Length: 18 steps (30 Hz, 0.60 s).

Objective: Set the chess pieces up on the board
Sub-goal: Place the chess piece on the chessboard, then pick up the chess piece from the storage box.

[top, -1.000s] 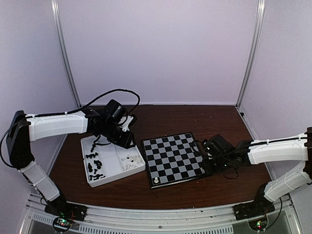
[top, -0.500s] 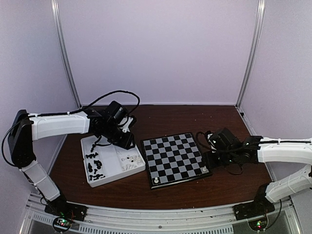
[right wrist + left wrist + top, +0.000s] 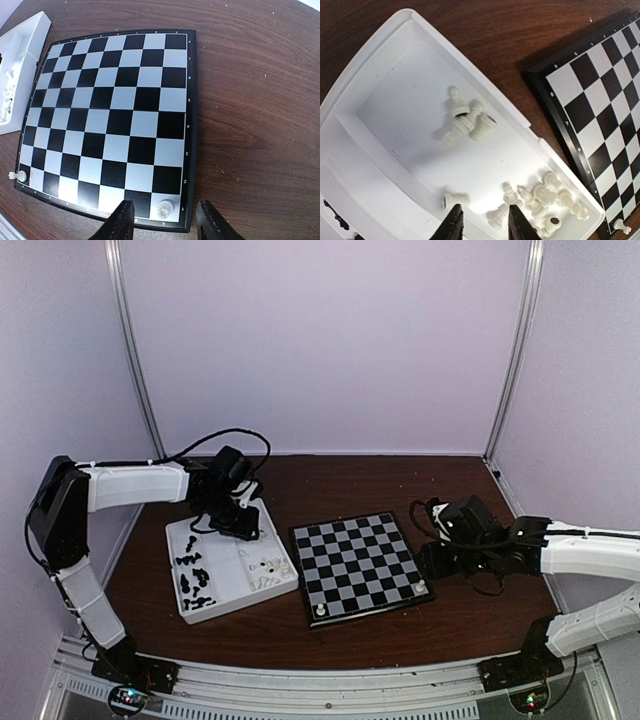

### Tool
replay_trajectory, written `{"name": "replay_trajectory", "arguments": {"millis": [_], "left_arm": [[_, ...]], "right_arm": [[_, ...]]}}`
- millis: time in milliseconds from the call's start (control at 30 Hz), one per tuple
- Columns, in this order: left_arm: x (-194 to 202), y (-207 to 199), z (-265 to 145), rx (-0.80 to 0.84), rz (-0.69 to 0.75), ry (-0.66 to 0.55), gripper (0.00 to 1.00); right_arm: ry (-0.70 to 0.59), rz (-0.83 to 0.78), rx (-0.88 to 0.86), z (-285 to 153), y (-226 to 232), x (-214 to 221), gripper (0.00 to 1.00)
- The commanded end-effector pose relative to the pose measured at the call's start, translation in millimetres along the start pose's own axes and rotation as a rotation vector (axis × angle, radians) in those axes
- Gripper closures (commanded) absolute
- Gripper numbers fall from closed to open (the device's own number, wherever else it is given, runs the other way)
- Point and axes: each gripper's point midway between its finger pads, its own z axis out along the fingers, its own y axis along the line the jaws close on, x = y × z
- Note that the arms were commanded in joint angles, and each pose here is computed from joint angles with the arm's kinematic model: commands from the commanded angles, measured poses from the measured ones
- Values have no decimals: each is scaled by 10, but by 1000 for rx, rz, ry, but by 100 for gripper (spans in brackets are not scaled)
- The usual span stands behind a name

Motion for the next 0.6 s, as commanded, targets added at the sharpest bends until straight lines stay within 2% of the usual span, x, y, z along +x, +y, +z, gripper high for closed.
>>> {"name": "replay_trajectory", "arguments": {"millis": [0,100,267,567], "left_arm": [[-106,109,123,20,15,21,69],[-137,162,216,26,12,38,69],[-154,193,313,15,49,60,60],[-197,289,498,-19,72,82,59]], "right_arm": [[-51,-1,11,-60,-3,-173,55],[-50,-8,4,-53,30,-205,55],[-39,-20,5,-44,40,-203,55],[-42,-27,4,-51,50,-229,55]]}}
